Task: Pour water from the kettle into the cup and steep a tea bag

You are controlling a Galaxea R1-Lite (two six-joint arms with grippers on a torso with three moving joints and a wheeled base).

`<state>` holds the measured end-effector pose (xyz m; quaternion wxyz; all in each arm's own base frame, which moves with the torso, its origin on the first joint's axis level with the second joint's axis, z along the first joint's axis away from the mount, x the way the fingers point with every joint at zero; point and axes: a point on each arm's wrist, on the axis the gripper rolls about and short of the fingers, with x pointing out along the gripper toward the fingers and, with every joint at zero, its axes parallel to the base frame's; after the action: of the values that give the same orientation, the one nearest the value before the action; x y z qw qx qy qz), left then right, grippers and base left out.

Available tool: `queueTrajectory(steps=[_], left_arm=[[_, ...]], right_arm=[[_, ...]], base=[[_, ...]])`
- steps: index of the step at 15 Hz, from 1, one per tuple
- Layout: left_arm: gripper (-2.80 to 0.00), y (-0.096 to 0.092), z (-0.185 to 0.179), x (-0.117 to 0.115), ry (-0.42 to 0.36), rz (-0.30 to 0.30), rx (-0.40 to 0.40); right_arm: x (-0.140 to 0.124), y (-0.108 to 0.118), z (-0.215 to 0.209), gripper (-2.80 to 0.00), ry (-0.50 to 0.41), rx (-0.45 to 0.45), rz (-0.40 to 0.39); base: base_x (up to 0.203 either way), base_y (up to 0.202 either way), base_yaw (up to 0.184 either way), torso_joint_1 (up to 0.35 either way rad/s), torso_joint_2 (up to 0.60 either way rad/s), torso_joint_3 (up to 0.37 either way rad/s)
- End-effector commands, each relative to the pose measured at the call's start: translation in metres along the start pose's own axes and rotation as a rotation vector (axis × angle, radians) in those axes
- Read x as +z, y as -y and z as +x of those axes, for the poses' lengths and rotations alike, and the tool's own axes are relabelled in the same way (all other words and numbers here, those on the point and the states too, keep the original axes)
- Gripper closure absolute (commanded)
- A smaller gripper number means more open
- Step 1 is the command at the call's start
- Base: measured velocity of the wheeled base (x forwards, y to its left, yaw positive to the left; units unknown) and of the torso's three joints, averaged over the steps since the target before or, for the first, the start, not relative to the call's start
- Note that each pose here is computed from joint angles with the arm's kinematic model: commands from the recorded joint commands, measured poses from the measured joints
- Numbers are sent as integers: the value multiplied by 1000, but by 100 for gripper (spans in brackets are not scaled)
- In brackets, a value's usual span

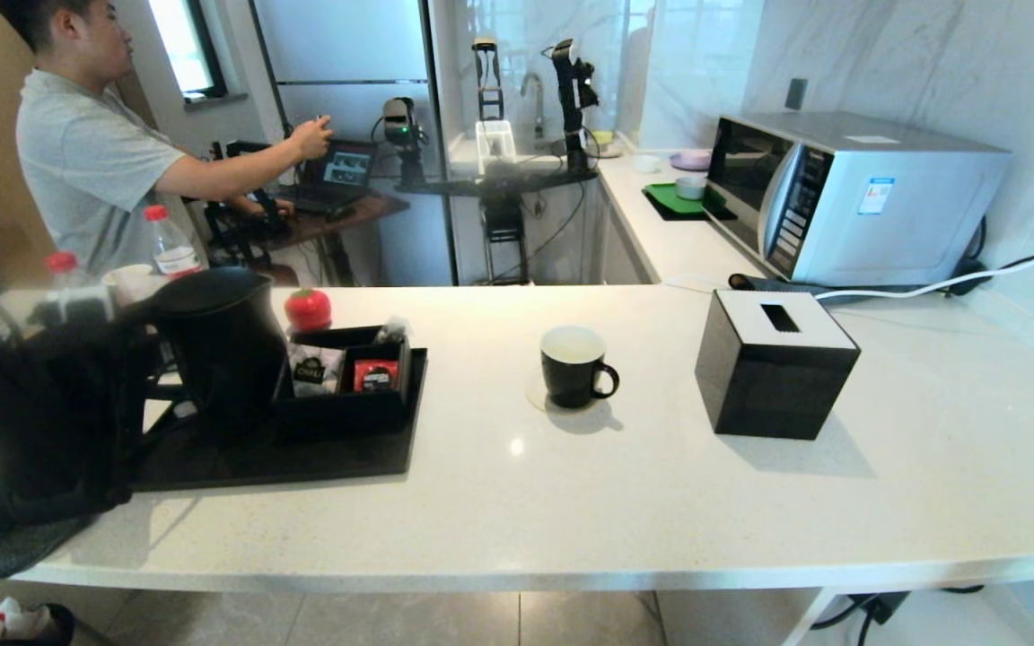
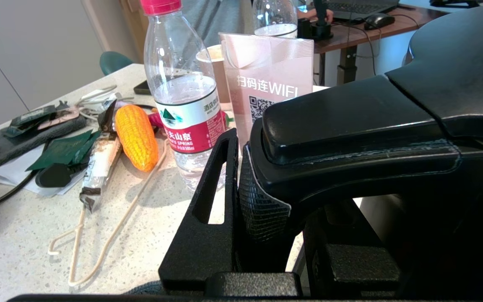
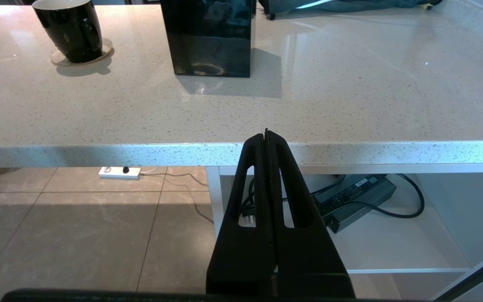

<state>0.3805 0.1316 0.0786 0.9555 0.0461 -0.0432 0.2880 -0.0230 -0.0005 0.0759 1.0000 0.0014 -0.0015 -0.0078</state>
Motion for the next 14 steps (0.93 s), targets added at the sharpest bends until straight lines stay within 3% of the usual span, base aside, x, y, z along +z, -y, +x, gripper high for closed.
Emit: queueTrajectory(steps=[1,12,13,14], left_arm=[[0,-1,-1,2,9,-2,3],[0,-1,-2,1,-4,-25,29],[-280,-1,-2,1,-4,-25,30],[-280,-1,-2,1,-1,-27,30]], right_arm=[[0,0,0,0,-1,0,0],[0,0,0,0,-1,0,0],[0,0,0,0,-1,0,0],[0,0,0,0,-1,0,0]], base=[[0,0,0,0,0,0],[0,0,0,0,0,0],[0,0,0,0,0,0],[0,0,0,0,0,0]])
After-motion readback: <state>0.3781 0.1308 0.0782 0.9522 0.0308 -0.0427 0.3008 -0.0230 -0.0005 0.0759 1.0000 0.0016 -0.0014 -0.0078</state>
